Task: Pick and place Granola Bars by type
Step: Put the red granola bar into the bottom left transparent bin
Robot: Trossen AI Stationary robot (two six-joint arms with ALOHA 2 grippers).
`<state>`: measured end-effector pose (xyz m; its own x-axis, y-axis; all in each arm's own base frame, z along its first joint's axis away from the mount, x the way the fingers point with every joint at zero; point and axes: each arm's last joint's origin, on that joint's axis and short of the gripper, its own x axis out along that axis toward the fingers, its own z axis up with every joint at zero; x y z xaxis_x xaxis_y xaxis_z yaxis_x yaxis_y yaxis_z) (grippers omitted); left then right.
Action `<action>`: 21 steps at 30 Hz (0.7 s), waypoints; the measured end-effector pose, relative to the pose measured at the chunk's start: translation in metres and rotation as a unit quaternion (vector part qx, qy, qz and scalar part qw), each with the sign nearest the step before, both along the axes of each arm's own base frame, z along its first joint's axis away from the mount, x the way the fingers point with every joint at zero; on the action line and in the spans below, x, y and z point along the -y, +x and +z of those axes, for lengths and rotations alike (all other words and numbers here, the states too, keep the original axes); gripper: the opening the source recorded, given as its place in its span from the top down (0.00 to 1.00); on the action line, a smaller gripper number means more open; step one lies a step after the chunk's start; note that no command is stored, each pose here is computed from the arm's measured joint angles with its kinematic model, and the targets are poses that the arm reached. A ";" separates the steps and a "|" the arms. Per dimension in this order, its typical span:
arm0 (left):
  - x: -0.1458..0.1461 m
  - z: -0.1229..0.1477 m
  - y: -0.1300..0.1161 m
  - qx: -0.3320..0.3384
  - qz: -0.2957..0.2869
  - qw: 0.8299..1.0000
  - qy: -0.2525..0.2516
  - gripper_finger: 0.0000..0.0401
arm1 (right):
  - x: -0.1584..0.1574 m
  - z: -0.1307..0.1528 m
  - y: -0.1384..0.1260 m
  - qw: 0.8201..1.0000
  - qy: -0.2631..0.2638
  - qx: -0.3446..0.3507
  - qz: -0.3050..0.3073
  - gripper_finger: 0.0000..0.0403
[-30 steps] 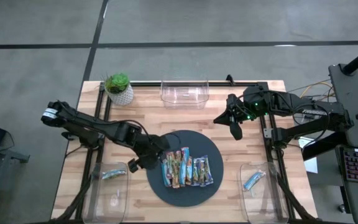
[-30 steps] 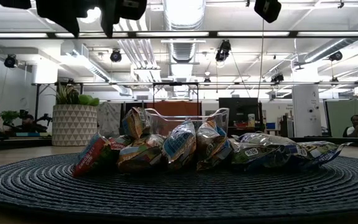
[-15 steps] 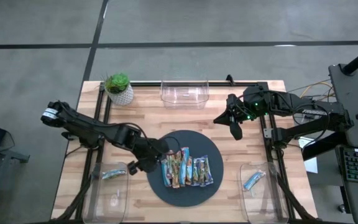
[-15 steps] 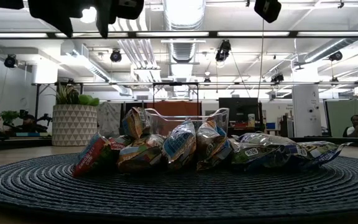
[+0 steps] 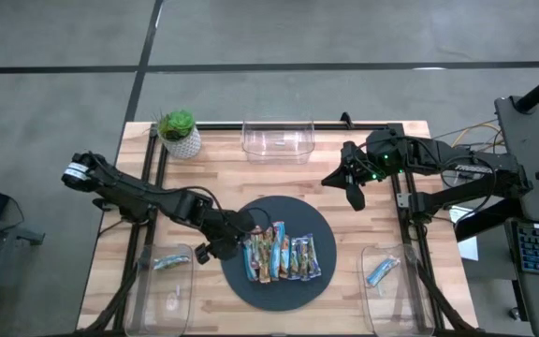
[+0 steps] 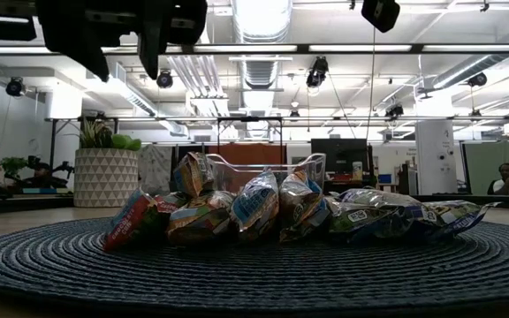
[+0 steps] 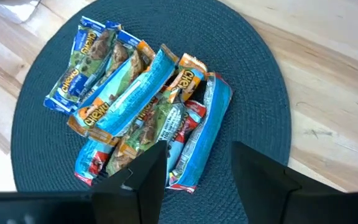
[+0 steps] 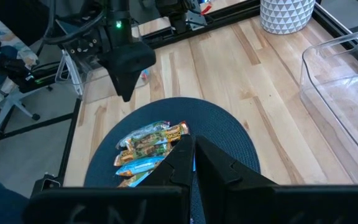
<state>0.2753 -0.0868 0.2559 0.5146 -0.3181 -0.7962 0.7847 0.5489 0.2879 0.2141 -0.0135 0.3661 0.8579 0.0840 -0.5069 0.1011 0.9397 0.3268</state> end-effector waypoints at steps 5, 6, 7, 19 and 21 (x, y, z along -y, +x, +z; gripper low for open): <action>0.002 -0.001 -0.001 -0.004 0.001 1.000 -0.002 0.60 | 0.000 0.000 0.000 1.000 0.000 0.000 0.000 0.98; 0.002 -0.001 -0.001 -0.004 0.001 1.000 -0.002 0.60 | 0.000 0.000 0.000 1.000 0.000 0.000 0.000 0.98; 0.002 -0.001 -0.001 -0.004 0.001 1.000 -0.002 0.60 | 0.000 0.000 0.000 1.000 0.000 0.000 0.000 0.98; 0.006 -0.001 -0.002 -0.005 -0.004 1.000 -0.004 0.60 | 0.000 0.000 0.000 1.000 0.000 0.000 0.000 0.98; 0.006 -0.001 -0.002 -0.005 -0.003 1.000 -0.005 0.60 | 0.000 0.000 0.000 1.000 0.000 0.000 0.000 0.98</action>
